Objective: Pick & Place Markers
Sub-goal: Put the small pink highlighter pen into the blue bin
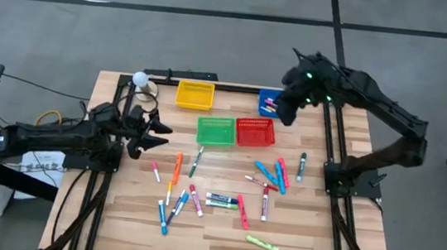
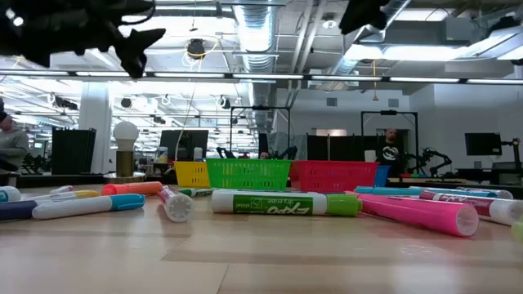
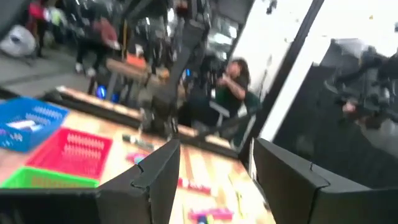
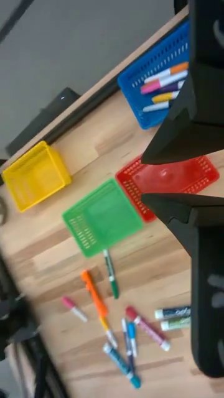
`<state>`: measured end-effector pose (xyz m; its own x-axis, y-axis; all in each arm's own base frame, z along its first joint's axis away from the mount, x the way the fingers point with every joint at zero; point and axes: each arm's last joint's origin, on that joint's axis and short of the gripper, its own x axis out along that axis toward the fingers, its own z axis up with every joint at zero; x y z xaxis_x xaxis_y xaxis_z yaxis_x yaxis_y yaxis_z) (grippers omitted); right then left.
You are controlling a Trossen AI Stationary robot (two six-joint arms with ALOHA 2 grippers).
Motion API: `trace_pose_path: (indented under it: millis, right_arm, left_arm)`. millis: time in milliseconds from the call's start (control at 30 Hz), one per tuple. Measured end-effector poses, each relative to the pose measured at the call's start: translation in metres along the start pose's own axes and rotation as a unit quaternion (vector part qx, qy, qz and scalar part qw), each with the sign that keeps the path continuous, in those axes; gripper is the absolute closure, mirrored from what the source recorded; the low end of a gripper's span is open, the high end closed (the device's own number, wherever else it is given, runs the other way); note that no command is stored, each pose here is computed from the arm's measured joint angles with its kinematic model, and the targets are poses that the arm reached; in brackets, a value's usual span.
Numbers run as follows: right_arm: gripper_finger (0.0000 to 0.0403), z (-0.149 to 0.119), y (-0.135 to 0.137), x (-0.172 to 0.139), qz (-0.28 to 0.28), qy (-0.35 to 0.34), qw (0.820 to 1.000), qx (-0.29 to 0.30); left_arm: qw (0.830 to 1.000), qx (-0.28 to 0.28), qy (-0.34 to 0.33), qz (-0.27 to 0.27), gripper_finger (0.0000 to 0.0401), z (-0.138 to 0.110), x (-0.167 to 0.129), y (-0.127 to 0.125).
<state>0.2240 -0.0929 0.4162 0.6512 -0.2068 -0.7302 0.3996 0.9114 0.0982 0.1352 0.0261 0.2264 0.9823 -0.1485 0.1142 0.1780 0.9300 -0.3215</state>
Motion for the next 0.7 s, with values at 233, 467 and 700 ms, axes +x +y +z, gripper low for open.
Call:
trace_pose_path:
  millis: [233, 467, 700]
  right_arm:
    - [0.0329, -0.046, 0.012, -0.014, 0.027, -0.071, 0.997, 0.019]
    - [0.0329, -0.099, 0.012, -0.02, 0.041, -0.146, 0.988, 0.035]
    - [0.0329, -0.144, 0.008, -0.02, 0.071, -0.215, 0.973, 0.04]
  left_arm:
    - [0.996, -0.005, 0.089, 0.014, 0.0197, 0.019, 0.015, -0.011]
    - [0.987, -0.047, 0.151, 0.035, 0.0197, 0.03, 0.036, -0.015]
    - [0.966, -0.114, 0.218, 0.076, 0.0197, 0.028, 0.061, -0.015]
